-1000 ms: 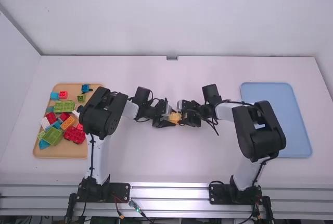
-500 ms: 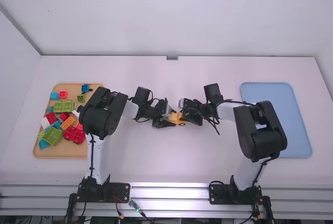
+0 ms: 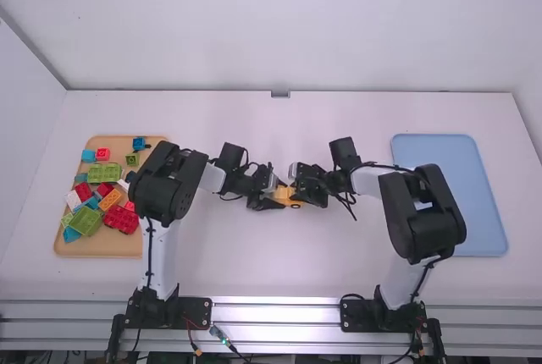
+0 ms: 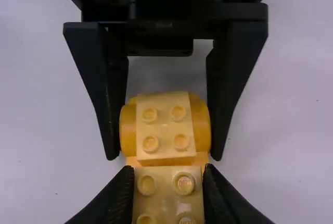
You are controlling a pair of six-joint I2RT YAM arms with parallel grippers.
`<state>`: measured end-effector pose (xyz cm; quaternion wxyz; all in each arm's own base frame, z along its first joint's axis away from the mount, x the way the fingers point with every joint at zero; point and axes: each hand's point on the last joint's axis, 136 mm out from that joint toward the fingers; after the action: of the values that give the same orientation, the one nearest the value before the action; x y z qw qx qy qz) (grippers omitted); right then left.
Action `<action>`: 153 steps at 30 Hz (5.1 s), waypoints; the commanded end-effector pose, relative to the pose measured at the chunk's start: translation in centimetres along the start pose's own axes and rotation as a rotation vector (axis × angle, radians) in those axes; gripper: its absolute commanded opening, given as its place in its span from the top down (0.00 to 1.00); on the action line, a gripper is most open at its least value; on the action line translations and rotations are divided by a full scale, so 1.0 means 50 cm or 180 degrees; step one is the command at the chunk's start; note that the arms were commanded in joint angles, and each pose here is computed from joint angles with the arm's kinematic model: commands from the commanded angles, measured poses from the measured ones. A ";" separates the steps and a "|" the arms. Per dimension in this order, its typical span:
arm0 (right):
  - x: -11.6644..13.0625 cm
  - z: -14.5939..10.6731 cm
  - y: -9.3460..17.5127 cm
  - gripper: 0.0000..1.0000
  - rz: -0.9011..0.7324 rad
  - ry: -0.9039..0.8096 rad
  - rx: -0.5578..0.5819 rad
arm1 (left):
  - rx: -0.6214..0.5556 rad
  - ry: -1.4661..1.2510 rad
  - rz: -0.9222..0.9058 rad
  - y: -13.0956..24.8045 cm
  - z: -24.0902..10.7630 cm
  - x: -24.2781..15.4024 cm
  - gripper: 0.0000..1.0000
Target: Assemble lego blocks to make yellow taxi
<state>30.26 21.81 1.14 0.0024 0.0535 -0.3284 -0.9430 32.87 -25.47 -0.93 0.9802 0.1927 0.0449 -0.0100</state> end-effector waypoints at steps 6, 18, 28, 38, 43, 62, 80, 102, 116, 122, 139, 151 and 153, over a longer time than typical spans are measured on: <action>0.011 0.014 0.004 0.66 0.0058 -0.0034 -0.0088 | 0.0274 0.0019 0.0093 -0.007 -0.049 -0.002 0.61; 0.022 0.027 -0.009 0.65 0.0124 0.0022 -0.0108 | 0.0263 0.0000 0.0022 -0.019 -0.045 -0.014 0.61; 0.020 0.021 -0.006 0.62 0.0108 -0.0003 -0.0087 | 0.0278 -0.0111 0.0013 -0.019 -0.047 -0.015 0.64; -0.016 0.095 0.038 0.30 0.0015 0.0235 -0.0907 | 0.0286 -0.0123 0.0028 -0.019 -0.047 -0.013 0.63; -0.042 0.075 0.060 1.00 -0.0117 -0.0002 -0.0867 | 0.0285 -0.0124 0.0029 -0.019 -0.047 -0.013 0.64; -0.007 -0.017 0.009 1.00 -0.0069 -0.0319 0.0202 | 0.0283 -0.0129 0.0032 -0.019 -0.046 -0.012 0.64; -0.022 0.042 0.069 0.36 -0.0072 0.0016 -0.0691 | 0.0291 -0.0133 0.0040 -0.019 -0.047 -0.011 0.64; -0.001 -0.042 0.029 0.44 -0.0270 0.0047 -0.0118 | 0.0205 0.0130 0.0135 -0.023 -0.030 0.006 0.64; -0.003 -0.041 0.028 0.59 -0.0279 0.0065 -0.0124 | 0.0201 0.0144 0.0126 -0.022 -0.030 0.005 0.65; -0.012 -0.044 0.025 0.63 -0.0325 0.0034 -0.0140 | 0.0204 0.0150 0.0124 -0.022 -0.030 0.005 0.65; -0.009 -0.032 0.027 0.71 -0.0253 -0.0185 -0.0229 | 0.0211 0.0164 0.0120 -0.022 -0.032 0.003 0.65; 0.001 -0.020 0.029 0.75 -0.0104 -0.0213 -0.0278 | 0.0293 -0.0079 -0.0027 -0.023 -0.048 -0.023 0.65; 0.004 -0.022 0.029 0.75 -0.0097 -0.0243 -0.0275 | 0.0291 -0.0072 -0.0012 -0.020 -0.049 -0.020 0.65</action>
<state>30.09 19.69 1.28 -0.0287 0.0255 -0.2921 -0.9556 32.30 -26.09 -0.96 0.9797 0.1958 0.0371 -0.0228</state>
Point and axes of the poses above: each hand's point on the last joint's axis, 136 mm out from that joint toward the fingers, its own y axis back along the fingers, its own x axis along the line the jaws close on, z = x × y, and after that the axes turned 8 degrees about y, right-handed
